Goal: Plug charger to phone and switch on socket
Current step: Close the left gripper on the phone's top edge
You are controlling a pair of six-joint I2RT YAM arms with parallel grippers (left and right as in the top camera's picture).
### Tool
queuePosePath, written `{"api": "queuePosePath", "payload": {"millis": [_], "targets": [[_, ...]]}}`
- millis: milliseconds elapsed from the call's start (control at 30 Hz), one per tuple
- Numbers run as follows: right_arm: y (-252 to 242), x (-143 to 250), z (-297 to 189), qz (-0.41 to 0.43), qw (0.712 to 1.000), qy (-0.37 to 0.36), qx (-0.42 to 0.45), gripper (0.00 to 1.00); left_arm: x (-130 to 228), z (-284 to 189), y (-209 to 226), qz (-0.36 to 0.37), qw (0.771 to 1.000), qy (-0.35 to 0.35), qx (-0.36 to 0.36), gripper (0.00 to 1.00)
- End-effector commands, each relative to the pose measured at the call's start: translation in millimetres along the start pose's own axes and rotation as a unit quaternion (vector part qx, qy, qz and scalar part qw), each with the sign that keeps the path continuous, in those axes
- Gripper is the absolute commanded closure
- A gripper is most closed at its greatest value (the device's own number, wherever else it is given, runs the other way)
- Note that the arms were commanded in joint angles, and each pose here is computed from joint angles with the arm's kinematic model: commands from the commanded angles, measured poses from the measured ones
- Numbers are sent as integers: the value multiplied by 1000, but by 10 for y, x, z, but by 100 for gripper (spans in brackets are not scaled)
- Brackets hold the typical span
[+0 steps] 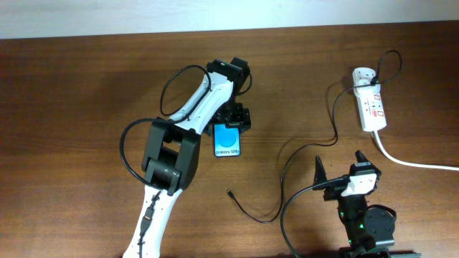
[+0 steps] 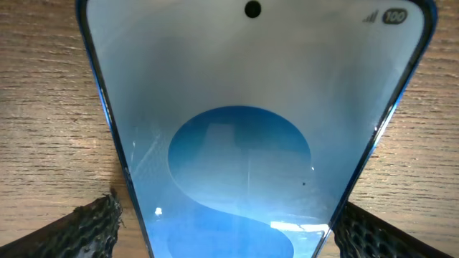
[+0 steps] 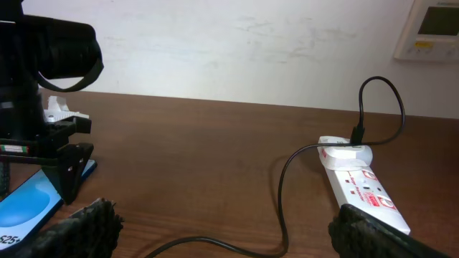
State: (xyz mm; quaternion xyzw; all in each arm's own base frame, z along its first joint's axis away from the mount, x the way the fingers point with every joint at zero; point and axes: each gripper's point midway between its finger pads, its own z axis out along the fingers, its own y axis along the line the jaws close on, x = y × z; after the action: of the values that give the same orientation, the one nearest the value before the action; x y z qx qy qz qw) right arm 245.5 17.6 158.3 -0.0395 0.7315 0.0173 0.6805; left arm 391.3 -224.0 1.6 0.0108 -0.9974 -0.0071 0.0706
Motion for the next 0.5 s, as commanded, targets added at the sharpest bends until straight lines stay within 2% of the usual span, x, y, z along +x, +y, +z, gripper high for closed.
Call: {"api": "queuePosePath", "payload": {"millis": [0, 333, 467], "targets": [[-11, 24, 0, 2, 1000, 2, 3, 2, 54, 191, 21, 5, 1000, 15, -11, 2], [-11, 24, 0, 2, 1000, 2, 3, 2, 65, 244, -29, 9, 1000, 21, 7, 4], [-11, 23, 0, 2, 1000, 2, 3, 2, 74, 273, -22, 9, 1000, 23, 7, 16]]}}
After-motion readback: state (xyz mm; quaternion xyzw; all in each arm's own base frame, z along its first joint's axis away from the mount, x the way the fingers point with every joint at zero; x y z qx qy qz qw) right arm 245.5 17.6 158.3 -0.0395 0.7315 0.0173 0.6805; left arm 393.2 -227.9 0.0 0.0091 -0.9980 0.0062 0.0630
